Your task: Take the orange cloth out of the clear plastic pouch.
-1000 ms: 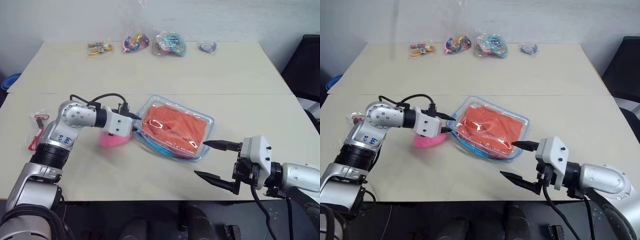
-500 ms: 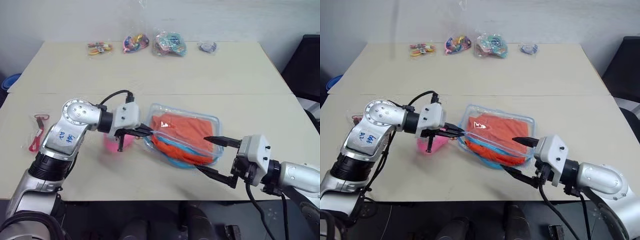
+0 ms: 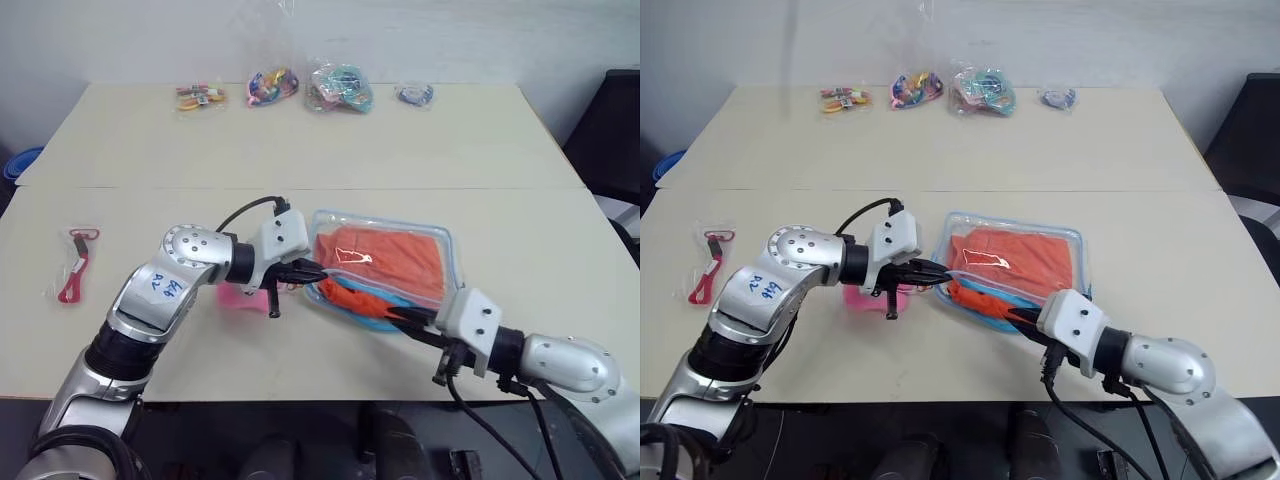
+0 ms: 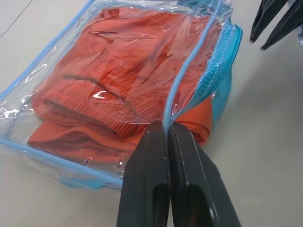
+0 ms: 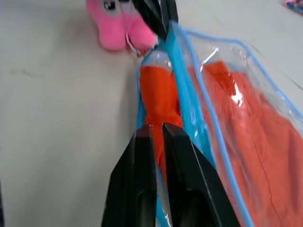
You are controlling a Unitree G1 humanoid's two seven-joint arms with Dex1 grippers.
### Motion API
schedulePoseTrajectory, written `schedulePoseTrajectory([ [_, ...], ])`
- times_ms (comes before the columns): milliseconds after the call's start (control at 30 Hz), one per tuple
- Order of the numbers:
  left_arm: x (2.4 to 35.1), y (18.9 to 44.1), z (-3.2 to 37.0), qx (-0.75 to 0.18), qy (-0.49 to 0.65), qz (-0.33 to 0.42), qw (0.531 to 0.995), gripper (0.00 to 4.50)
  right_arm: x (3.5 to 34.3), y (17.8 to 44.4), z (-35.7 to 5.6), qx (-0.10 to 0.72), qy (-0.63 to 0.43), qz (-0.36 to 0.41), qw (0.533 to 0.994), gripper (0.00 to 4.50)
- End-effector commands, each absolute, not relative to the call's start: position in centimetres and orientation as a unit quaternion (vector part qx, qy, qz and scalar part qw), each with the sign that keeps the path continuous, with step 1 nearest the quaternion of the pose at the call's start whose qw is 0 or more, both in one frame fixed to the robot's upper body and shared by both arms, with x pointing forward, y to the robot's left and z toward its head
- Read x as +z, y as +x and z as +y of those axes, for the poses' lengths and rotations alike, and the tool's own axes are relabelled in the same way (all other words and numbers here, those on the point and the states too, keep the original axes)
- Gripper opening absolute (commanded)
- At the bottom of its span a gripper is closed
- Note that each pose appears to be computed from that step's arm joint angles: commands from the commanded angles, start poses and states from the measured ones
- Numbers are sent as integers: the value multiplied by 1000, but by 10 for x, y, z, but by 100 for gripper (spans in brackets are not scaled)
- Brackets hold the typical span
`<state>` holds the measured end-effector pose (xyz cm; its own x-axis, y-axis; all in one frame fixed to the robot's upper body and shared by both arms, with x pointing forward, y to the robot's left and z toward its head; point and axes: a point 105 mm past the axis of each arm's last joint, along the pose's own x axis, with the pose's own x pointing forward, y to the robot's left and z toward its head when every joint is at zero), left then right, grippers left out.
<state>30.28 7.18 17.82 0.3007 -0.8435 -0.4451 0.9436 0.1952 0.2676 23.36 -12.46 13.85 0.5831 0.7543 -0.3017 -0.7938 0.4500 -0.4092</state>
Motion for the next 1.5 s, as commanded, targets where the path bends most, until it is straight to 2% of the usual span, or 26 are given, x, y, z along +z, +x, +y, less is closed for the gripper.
schedulePoseTrajectory([
  [33, 185, 299, 65, -584, 260, 79, 765, 0, 135, 246, -133, 420, -285, 29, 861, 31],
  [67, 184, 299, 65, -583, 260, 78, 765, 0, 135, 248, -134, 415, -283, 29, 864, 31],
  [133, 184, 299, 63, -584, 259, 77, 766, 0, 135, 254, -138, 395, -299, 25, 869, 67],
  [267, 183, 297, 60, -587, 255, 76, 764, 0, 131, 259, -140, 377, -334, 27, 863, 189],
  [600, 176, 299, 61, -586, 263, 75, 763, 0, 129, 260, -141, 370, -356, 24, 858, 189],
  [1033, 179, 303, 61, -579, 262, 67, 769, 0, 122, 269, -135, 389, -421, 18, 819, 189],
  [1133, 179, 303, 61, -578, 262, 66, 770, 0, 127, 270, -135, 386, -410, 13, 827, 189],
  [1233, 179, 303, 61, -578, 263, 66, 770, 0, 131, 267, -136, 388, -393, 17, 833, 249],
  [1400, 179, 304, 60, -579, 264, 66, 769, 0, 131, 267, -136, 379, -395, 20, 837, 415],
  [1500, 180, 304, 60, -580, 263, 65, 768, 0, 129, 269, -137, 373, -401, 24, 836, 415],
])
